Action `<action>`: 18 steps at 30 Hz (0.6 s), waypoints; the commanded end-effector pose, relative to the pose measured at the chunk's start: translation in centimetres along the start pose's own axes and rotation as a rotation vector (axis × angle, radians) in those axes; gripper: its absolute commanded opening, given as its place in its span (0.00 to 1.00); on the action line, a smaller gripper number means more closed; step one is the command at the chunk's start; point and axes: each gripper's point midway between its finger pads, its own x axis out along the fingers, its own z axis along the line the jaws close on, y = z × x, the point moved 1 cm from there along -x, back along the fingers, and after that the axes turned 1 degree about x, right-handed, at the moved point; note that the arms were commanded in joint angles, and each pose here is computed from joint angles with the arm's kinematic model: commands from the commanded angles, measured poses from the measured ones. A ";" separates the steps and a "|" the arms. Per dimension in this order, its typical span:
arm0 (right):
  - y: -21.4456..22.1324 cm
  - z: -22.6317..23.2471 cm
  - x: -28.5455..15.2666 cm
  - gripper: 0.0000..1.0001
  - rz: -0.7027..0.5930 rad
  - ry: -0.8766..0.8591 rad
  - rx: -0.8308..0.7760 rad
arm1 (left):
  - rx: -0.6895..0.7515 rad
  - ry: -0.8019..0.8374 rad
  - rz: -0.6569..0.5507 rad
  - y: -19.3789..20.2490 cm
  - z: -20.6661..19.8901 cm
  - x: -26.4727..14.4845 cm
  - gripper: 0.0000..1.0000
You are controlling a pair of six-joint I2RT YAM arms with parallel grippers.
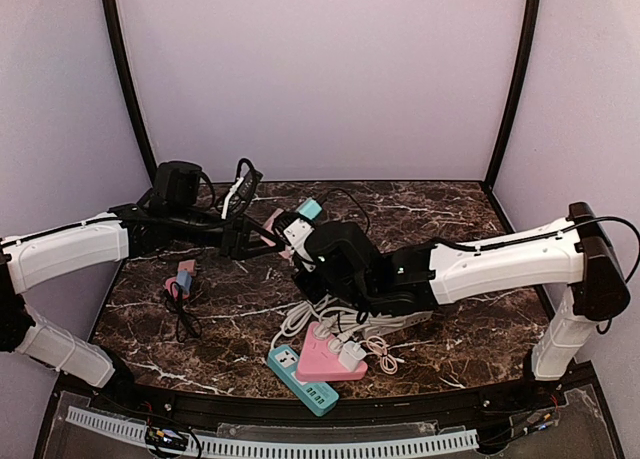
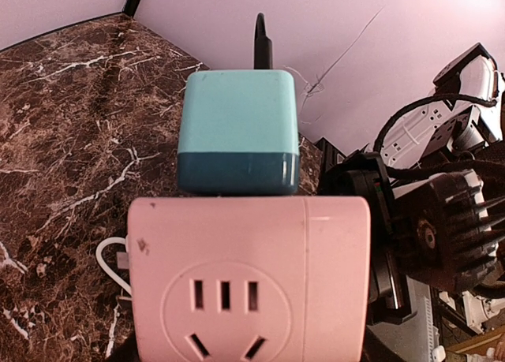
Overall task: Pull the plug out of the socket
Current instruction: Remove the plug from the socket.
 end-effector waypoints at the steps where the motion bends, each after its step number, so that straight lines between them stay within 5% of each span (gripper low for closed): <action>1: 0.3 -0.7 -1.4 0.00 -0.002 0.035 -0.075 | 0.104 -0.054 -0.088 -2.9 -0.2 -1.8 0.01; 18: 2.0 2.6 -1.7 0.00 0.024 -0.035 -0.253 | 0.099 -0.071 -0.094 -3.0 0.2 -2.2 0.01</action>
